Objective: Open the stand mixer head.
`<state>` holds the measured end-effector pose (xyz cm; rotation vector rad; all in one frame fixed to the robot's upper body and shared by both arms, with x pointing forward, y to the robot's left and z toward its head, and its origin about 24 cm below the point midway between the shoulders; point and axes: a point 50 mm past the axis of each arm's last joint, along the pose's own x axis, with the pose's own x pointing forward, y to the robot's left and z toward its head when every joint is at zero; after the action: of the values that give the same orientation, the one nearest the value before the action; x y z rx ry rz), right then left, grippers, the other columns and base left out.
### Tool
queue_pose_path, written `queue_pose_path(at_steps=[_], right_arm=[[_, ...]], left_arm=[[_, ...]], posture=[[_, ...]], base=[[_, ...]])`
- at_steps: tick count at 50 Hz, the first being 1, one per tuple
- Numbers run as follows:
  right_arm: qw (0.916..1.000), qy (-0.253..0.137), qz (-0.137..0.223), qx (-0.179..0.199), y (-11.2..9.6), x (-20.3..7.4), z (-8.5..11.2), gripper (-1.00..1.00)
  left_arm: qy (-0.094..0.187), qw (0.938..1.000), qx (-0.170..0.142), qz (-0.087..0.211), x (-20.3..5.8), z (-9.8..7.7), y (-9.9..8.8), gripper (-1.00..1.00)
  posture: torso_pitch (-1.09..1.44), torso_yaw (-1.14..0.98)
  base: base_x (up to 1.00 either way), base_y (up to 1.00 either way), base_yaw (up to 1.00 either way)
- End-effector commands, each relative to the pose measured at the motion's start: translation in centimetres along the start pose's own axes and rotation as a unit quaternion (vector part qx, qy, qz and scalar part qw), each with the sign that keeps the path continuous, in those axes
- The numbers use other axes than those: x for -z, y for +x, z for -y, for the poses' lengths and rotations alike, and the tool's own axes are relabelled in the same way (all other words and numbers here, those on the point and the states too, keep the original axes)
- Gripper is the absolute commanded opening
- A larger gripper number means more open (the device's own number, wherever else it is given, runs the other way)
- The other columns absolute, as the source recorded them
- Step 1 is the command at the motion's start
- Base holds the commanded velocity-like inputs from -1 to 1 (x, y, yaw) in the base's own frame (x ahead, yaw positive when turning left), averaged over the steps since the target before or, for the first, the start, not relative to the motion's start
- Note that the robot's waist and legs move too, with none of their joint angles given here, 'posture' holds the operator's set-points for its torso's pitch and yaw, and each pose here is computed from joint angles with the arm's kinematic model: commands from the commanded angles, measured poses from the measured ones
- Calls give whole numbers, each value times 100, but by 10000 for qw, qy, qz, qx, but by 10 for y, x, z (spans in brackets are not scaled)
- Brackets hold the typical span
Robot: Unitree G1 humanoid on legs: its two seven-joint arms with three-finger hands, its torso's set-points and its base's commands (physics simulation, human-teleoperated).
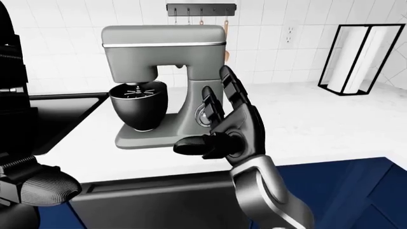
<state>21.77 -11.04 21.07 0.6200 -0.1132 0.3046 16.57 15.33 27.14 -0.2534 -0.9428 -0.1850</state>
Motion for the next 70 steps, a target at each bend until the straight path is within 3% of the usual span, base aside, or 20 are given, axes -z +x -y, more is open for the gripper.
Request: queue_pose_path(at_steps=[1,33,70], right_arm=[[9995,17,244,-184,-1,-8,-6,100],[9995,31,231,-228,5,-6,-9,100],[9998,-66,196,-84,17,4,4,100]], left_arm=[[19,9999,54,161,-4,1,2,100],[12,9999,42,156,-4,1,2,100],[22,9999,35,158,-4,0,2,100]], posture=[[-41,0],[-41,0],[-41,0]], base=[[0,0,0],[0,0,0],[0,0,0]])
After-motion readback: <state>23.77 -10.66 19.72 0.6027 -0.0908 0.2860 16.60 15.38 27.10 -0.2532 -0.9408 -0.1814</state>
